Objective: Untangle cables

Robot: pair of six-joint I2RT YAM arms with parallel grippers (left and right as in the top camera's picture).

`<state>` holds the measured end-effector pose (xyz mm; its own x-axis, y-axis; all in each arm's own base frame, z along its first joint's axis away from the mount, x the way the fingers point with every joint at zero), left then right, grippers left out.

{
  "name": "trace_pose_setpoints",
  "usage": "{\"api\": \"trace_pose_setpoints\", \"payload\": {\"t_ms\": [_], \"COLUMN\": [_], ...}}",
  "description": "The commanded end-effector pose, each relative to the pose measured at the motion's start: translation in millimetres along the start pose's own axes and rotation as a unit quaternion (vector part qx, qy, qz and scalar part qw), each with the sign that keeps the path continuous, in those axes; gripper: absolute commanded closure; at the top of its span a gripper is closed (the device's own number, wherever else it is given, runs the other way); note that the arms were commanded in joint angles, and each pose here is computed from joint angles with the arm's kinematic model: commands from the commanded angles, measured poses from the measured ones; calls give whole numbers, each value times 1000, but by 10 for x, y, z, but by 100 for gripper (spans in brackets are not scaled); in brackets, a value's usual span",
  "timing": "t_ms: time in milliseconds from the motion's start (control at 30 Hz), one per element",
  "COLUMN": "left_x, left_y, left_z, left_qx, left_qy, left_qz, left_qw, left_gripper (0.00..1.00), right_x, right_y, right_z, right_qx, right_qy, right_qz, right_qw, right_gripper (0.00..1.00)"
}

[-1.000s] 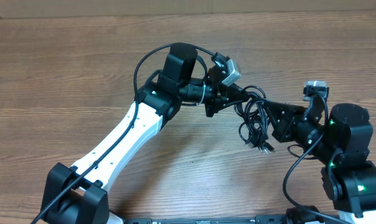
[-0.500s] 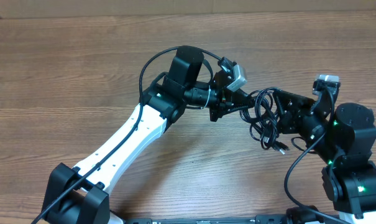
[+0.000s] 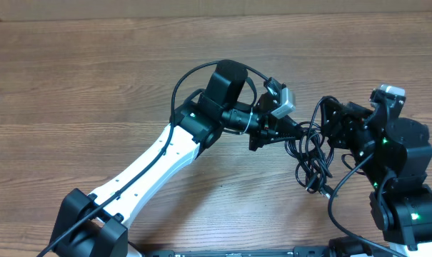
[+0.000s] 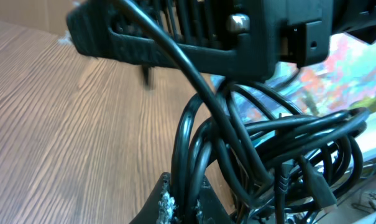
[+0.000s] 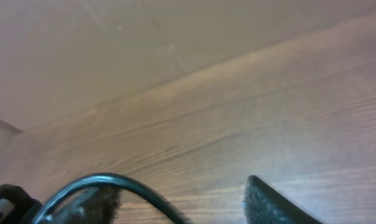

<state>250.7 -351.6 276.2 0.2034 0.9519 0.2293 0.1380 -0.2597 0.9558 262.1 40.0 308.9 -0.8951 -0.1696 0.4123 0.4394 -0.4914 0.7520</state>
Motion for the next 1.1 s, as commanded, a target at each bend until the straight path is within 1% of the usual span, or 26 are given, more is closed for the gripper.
{"api": "trace_pose_setpoints", "payload": {"t_ms": [0, 67, 200, 233, 333, 400, 500, 567, 633, 733, 867, 967, 1067], "left_x": [33, 40, 62, 70, 123, 143, 154, 154, 155, 155, 154, 139, 119], "left_y": [88, 73, 24, 11, -50, -61, -29, 4, 31, 44, 41, 47, 60], "left_z": [17, 69, 221, 257, 421, 473, 506, 514, 519, 522, 518, 485, 433], "left_qx": [-22, -21, -17, -16, -9, -10, -33, -54, -64, -69, -68, -67, -69], "left_qy": [24, 42, 96, 109, 169, 188, 199, 200, 201, 201, 200, 188, 169], "left_qz": [0, 5, 21, 25, 44, 49, 48, 45, 41, 39, 40, 36, 31], "left_qw": [999, 999, 995, 994, 985, 981, 978, 977, 977, 976, 977, 979, 983], "left_gripper": [96, 96, 96, 96, 96, 96, 96, 96, 96, 96, 96, 96, 96], "right_x": [50, 54, 68, 73, 163, 213, 301, 375, 424, 450, 413, 362, 336], "right_y": [39, -27, -176, -218, -561, -673, -852, -994, -1076, -1124, -1086, -1035, -996], "right_z": [-79, -121, -190, -197, -359, -426, -493, -493, -488, -467, -407, -256, -178], "right_qx": [-2, -3, -5, -6, -13, -15, -22, -31, -37, -43, -44, -49, -48], "right_qy": [-30, -39, -54, -54, -89, -106, -122, -118, -116, -108, -90, -42, -17], "right_qz": [-8, 7, 43, 54, 137, 164, 209, 249, 272, 287, 279, 273, 267], "right_qw": [1000, 999, 998, 997, 986, 981, 970, 961, 954, 951, 955, 960, 962], "right_gripper": [15, 9, 2, 2, 0, 0, 0, 0, 0, 0, 0, 0, 0]}}
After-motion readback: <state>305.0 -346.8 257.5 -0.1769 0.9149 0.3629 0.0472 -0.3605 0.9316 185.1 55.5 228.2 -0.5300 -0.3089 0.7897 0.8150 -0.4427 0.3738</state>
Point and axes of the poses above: each gripper's point midway between its finger pads, its own x axis back along the fingers, its own z axis along the line the jaws close on, y = z × x, the point moved 3 cm from there along x, back along the fingers, and after that the axes turned 8 degrees about -x, right-handed, at the moved point
